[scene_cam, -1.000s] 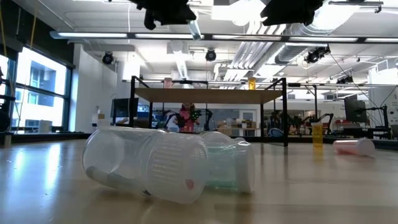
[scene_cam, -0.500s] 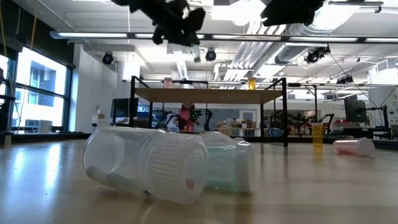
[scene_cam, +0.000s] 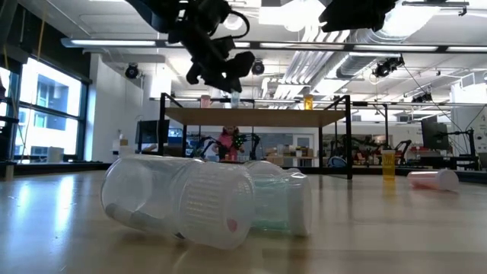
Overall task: Pick and place medicine bottles onto shelf by color
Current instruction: Put the top green pill bottle on the shelf
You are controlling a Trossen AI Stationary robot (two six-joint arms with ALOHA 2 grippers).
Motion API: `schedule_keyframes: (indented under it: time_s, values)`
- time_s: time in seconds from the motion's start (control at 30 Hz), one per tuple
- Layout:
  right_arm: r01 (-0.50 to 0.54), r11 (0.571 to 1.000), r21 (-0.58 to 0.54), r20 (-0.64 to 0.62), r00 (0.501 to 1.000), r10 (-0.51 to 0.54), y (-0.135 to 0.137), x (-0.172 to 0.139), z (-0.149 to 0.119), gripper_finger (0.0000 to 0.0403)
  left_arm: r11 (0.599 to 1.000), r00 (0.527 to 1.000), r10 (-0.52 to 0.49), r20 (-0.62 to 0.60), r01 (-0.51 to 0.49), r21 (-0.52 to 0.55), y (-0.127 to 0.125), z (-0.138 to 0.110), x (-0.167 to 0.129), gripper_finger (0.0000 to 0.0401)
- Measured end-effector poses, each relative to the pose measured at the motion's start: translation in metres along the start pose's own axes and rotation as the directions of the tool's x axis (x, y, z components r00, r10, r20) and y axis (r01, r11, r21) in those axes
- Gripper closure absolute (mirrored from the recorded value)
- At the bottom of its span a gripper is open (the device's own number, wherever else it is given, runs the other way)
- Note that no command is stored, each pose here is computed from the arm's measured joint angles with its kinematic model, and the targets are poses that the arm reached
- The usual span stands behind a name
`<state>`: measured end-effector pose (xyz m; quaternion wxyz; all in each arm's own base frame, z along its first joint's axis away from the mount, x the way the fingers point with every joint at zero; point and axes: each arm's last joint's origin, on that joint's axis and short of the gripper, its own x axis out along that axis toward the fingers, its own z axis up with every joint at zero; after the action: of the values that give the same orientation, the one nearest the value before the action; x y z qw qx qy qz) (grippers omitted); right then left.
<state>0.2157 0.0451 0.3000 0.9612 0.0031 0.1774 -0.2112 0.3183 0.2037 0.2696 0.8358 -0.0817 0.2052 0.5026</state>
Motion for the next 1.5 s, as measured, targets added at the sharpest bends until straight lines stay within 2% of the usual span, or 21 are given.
schedule_keyframes:
  time_s: [0.3,0.77,0.87,1.5]
  values:
    - [0.0,1.0,0.0,-0.001,1.0,0.0,0.0,0.0,-0.0001,0.0226,0.997,0.996,0.081,-0.036,-0.08,0.016,0.0031,-0.0085,0.0085,0.0288]
    - [0.0,1.0,0.0,-0.001,1.0,0.0,-0.0001,0.0001,-0.0002,0.0226,0.998,0.998,0.058,-0.033,-0.059,-0.032,0.0026,-0.0076,0.0086,0.0288]
    - [0.0,1.0,0.0,-0.001,1.0,0.0,0.0,0.0,-0.0001,0.0226,0.998,0.999,0.022,-0.031,-0.023,-0.051,0.0014,-0.0069,0.0088,0.0288]
    - [0.0,1.0,0.0,-0.001,1.0,0.0,-0.0001,0.0001,-0.0002,0.0226,0.999,0.999,0.006,-0.037,-0.007,-0.041,0.001,-0.0073,0.0088,0.0279]
